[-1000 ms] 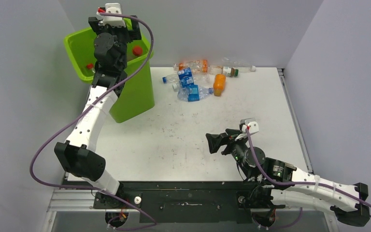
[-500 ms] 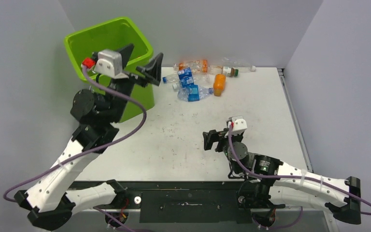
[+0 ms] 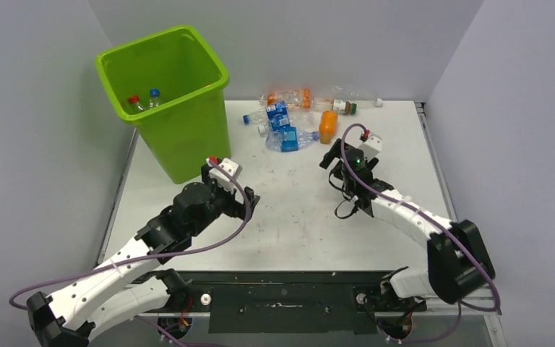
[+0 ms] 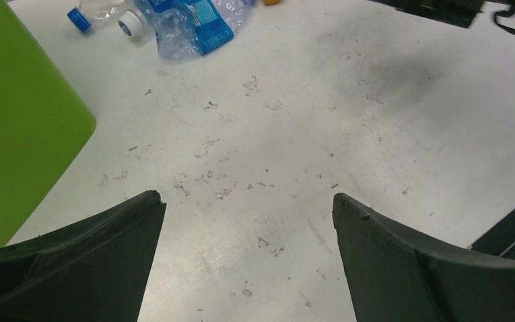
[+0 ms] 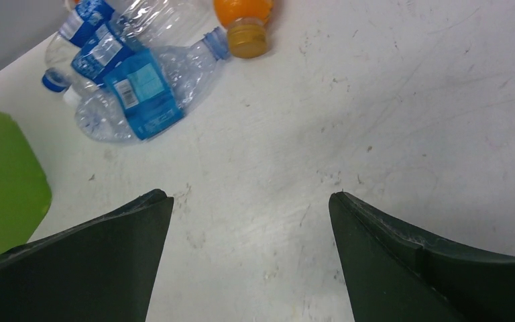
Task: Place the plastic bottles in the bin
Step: Pick up the plastic bottle at the center of the board, then place the plastic bottle in the trash bin.
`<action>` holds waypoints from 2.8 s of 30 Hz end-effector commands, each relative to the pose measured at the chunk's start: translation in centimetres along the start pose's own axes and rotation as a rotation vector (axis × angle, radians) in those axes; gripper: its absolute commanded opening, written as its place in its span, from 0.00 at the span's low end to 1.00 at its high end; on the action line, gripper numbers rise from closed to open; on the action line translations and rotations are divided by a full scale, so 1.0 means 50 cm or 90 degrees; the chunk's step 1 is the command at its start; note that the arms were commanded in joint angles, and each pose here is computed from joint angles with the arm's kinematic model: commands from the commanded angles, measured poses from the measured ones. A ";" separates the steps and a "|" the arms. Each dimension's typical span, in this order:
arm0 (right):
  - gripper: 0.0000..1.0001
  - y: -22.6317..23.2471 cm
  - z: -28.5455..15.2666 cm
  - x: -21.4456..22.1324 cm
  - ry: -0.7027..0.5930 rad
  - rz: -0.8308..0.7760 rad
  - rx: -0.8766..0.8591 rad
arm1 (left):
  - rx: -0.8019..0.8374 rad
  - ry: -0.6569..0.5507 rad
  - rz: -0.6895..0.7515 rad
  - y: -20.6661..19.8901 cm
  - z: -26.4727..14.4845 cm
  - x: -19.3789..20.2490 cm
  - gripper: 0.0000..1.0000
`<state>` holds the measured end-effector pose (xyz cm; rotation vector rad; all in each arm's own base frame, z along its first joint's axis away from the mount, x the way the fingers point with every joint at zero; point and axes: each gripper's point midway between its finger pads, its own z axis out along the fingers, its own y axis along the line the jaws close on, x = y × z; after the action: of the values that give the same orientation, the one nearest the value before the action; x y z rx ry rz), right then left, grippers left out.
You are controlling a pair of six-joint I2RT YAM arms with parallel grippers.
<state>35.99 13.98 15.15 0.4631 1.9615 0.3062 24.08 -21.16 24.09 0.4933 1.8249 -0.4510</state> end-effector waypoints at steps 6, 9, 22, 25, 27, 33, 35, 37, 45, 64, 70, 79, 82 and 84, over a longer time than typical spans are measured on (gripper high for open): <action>0.90 0.049 0.224 -0.088 -0.024 0.034 -0.023 | 0.047 -0.138 -0.094 -0.015 -0.061 -0.049 0.96; 0.90 0.043 0.288 -0.100 -0.013 -0.004 -0.011 | 0.037 -0.139 -0.098 -0.011 -0.066 -0.049 0.96; 0.90 0.030 0.483 -0.139 0.003 -0.095 0.027 | 0.028 -0.114 -0.081 -0.010 -0.053 -0.034 0.96; 0.90 0.037 0.512 -0.143 0.006 -0.105 0.033 | 0.032 -0.111 -0.078 -0.013 -0.049 -0.032 0.96; 0.90 0.030 0.530 -0.127 0.025 -0.118 0.046 | 0.032 -0.109 -0.078 -0.013 -0.048 -0.031 0.96; 0.90 0.003 0.569 -0.083 0.062 -0.133 0.088 | 0.031 -0.102 -0.075 -0.014 -0.042 -0.025 0.96; 0.90 -0.003 0.577 -0.077 0.067 -0.132 0.097 | 0.031 -0.097 -0.074 -0.014 -0.039 -0.021 0.96; 0.91 -0.004 0.583 -0.074 0.071 -0.134 0.099 | 0.032 -0.094 -0.074 -0.015 -0.038 -0.020 0.96; 0.79 0.005 0.588 -0.068 0.083 -0.106 0.068 | 0.029 -0.091 -0.073 -0.015 -0.033 -0.016 0.96; 0.41 0.206 0.004 -0.302 -0.162 0.106 -0.312 | 0.115 -0.216 -0.277 -0.058 -0.066 -0.093 0.96; 0.40 0.261 -0.249 -0.236 -0.205 0.126 -0.544 | 0.250 -0.268 -0.370 -0.127 -0.077 -0.140 0.96; 0.39 0.280 -0.435 -0.195 -0.207 0.186 -0.750 | 0.418 -0.317 -0.355 -0.230 -0.079 -0.180 0.96; 0.39 0.291 -0.463 -0.191 -0.201 0.199 -0.796 | 0.461 -0.305 -0.344 -0.264 -0.074 -0.185 0.96; 0.39 0.294 -0.472 -0.191 -0.201 0.210 -0.814 | 0.476 -0.295 -0.337 -0.280 -0.066 -0.183 0.96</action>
<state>23.72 22.74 34.65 0.0239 1.2405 1.3288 18.40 -30.71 29.44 0.2635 1.4554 -1.3634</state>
